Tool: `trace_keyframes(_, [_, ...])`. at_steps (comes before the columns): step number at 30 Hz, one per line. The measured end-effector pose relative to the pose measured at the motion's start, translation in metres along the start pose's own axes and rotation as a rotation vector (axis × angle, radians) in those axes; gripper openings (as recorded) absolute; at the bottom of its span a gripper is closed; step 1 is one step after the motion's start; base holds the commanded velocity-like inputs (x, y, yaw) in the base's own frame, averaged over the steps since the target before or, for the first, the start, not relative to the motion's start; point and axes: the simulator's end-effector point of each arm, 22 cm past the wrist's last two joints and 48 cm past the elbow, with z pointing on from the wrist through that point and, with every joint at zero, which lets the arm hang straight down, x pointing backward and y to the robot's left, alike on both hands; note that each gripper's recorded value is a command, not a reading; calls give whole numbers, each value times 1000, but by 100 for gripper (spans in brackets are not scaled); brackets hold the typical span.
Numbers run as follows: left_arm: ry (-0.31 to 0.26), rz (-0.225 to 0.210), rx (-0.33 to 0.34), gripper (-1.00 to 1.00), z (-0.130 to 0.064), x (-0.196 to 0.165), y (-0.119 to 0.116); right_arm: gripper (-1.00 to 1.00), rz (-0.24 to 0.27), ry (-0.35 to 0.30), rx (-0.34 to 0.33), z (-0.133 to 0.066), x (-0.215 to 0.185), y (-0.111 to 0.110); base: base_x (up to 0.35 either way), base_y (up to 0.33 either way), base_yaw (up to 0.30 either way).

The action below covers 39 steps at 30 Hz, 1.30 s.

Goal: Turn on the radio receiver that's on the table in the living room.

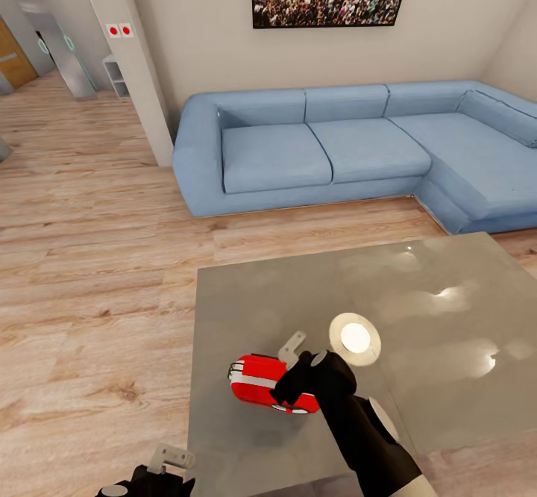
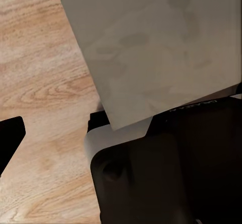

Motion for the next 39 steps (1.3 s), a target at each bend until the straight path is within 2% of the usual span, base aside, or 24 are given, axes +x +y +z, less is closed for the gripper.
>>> trace_keyframes(4, [-25, 3, 3, 100, 1, -5, -1, 100, -1, 3, 3, 1, 1, -1, 0, 0, 0])
trace_keyframes(22, [-24, 9, 5, 100, 4, 0, -1, 100, -20, 5, 43, -1, -10, -22, 0, 0, 0])
trace_keyframes(27, [-24, 8, 4, 100, 4, 0, -1, 100, -25, 31, 38, 7, -8, -28, 0, 0, 0])
trace_keyframes(34, [-24, 8, 5, 100, 4, 0, -1, 100, -35, 44, 24, 15, -3, -25, 0, 0, 0])
trace_keyframes(39, [-24, 7, 5, 100, 4, 0, -1, 100, -49, 70, 10, 28, 11, -21, 0, 0, 0])
